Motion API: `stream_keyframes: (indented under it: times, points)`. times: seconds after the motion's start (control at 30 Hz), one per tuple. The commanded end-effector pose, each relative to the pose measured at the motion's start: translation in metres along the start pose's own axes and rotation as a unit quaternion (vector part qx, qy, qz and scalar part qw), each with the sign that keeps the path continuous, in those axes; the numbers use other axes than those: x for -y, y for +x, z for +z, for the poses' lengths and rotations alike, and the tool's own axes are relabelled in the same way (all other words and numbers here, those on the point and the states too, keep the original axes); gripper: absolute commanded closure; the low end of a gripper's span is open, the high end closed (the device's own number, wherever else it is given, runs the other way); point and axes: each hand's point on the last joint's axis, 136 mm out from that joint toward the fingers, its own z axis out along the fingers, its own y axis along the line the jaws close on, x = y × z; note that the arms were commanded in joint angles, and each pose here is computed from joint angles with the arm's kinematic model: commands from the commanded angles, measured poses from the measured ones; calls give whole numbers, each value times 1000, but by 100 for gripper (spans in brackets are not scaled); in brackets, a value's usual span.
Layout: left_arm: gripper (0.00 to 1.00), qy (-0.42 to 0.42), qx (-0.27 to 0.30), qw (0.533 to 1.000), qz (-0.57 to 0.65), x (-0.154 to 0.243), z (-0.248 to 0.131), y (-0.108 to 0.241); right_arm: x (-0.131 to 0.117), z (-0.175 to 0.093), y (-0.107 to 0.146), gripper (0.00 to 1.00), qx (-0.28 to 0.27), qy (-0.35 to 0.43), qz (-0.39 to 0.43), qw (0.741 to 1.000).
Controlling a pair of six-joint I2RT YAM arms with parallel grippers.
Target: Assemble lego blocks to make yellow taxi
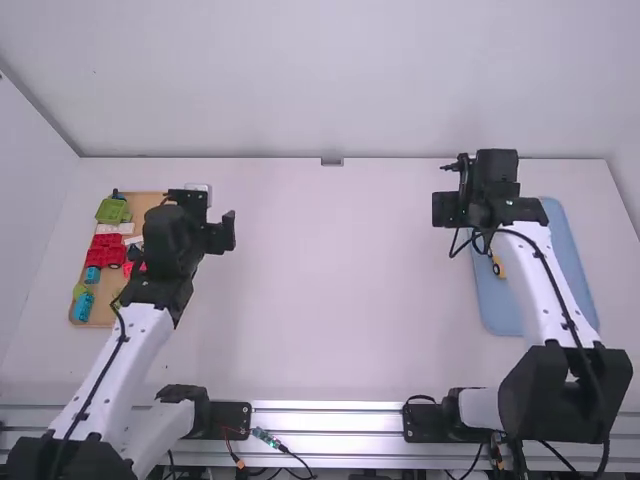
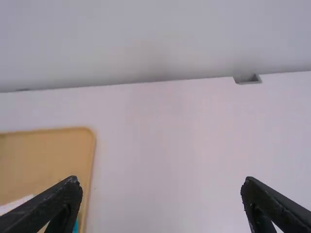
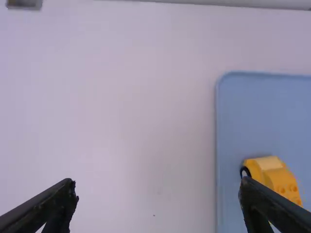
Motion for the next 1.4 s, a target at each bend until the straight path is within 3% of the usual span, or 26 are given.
stream_keyframes:
  times: [0.0,0.47,0.9,1.07,1.37]
  points:
    - [18,-7,10,1000,-12,-2,-10,4,2,-11,1,16,19,7,34,999]
    - [45,-7,10,1000,-12,0,-36,70,1,-43,2,41,139,11,32,990]
    - [73,-7,10,1000,-12,2,-44,143,0,-80,12,69,276,16,28,961]
    - [82,-7,10,1000,-12,3,-42,167,-2,-80,37,79,284,16,28,958]
    - [97,-8,84,996,-12,2,-54,136,-6,-68,89,100,284,16,28,958]
